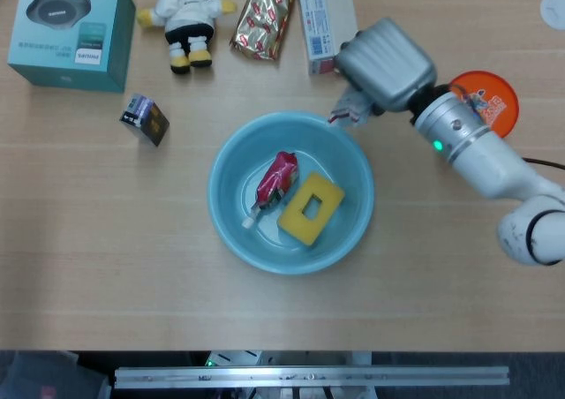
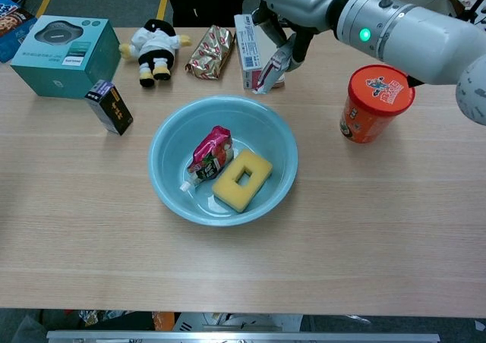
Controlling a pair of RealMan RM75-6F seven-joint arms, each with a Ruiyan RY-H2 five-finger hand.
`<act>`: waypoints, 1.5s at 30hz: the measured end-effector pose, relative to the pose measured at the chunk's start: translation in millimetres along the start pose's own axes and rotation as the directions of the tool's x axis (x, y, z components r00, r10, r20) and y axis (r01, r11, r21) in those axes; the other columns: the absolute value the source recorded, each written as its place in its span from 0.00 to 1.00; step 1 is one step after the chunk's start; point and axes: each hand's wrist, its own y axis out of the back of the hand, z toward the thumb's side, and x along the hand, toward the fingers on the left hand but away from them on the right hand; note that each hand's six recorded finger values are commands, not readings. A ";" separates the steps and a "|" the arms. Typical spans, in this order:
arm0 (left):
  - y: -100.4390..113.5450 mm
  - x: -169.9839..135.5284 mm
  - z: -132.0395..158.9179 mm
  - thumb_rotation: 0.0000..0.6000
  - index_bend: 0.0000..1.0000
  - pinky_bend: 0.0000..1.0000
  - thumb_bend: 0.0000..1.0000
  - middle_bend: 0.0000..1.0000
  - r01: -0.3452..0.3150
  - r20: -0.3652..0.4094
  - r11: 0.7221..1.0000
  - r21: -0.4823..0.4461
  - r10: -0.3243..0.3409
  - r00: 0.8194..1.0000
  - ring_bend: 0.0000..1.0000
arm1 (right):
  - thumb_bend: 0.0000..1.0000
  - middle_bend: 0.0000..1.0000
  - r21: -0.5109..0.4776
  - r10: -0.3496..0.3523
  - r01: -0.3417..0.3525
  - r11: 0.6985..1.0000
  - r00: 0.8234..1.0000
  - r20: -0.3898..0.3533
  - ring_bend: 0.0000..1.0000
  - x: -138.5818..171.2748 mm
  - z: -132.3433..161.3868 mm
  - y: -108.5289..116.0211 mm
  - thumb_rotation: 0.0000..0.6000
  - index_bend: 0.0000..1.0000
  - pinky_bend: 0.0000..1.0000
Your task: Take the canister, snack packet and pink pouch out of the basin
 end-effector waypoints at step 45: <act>-3.5 -2.0 -1.5 1.00 0.32 0.16 0.34 0.27 0.017 -0.012 1.000 0.004 -0.017 1.000 0.21 | 0.00 0.34 -0.034 0.095 -0.101 0.994 0.984 -0.150 0.27 13.1 47.8 -16.6 1.00 0.27 0.49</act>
